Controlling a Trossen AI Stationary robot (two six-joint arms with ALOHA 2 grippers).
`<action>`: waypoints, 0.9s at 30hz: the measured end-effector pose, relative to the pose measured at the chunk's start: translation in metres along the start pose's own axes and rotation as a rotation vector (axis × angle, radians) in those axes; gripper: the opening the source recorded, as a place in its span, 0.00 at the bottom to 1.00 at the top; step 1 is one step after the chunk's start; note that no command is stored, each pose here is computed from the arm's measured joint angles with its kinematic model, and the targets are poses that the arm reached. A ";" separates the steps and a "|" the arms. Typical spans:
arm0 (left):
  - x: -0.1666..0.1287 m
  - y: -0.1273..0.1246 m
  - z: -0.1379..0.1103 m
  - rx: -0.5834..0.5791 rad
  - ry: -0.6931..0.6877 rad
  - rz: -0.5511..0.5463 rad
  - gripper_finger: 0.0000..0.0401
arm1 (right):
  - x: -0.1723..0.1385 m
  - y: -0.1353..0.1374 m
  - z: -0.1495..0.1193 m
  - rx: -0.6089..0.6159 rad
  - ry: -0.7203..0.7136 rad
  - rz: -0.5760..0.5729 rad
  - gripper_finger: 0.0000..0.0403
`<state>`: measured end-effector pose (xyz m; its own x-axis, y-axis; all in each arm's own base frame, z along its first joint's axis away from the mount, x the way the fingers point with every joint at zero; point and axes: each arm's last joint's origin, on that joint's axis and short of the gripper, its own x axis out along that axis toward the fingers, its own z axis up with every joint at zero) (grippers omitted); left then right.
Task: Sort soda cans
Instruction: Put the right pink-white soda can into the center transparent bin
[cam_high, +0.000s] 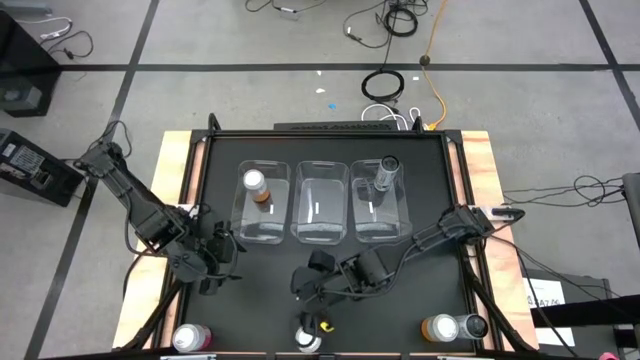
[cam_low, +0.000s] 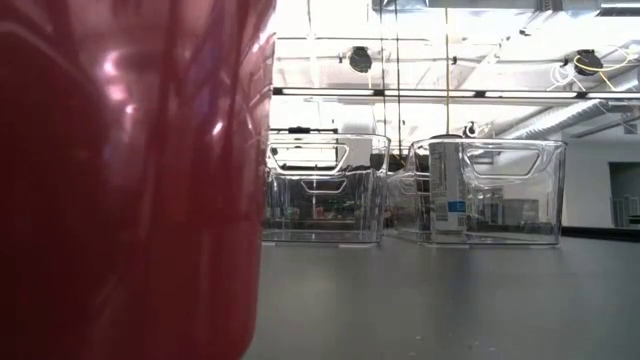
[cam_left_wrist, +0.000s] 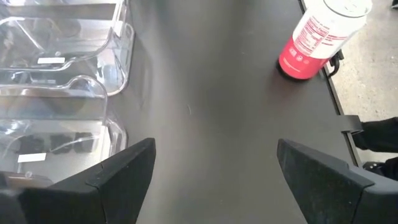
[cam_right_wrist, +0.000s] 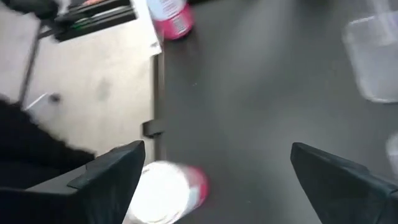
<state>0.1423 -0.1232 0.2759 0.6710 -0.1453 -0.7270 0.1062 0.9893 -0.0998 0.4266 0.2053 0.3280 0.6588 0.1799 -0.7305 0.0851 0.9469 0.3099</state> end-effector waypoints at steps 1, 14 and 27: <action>0.000 0.000 0.000 0.000 0.001 -0.001 0.86 | 0.000 0.001 0.000 0.000 -0.001 0.009 0.98; 0.000 0.000 0.000 0.000 0.002 -0.003 0.86 | 0.000 0.005 0.004 0.144 -0.046 0.044 0.97; 0.000 0.000 0.000 -0.003 0.002 -0.003 0.86 | 0.003 0.017 -0.012 0.094 -0.049 -0.035 0.97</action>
<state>0.1423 -0.1233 0.2759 0.6695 -0.1485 -0.7278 0.1060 0.9889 -0.1043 0.4211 0.2254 0.3241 0.6894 0.1319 -0.7122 0.1771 0.9227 0.3424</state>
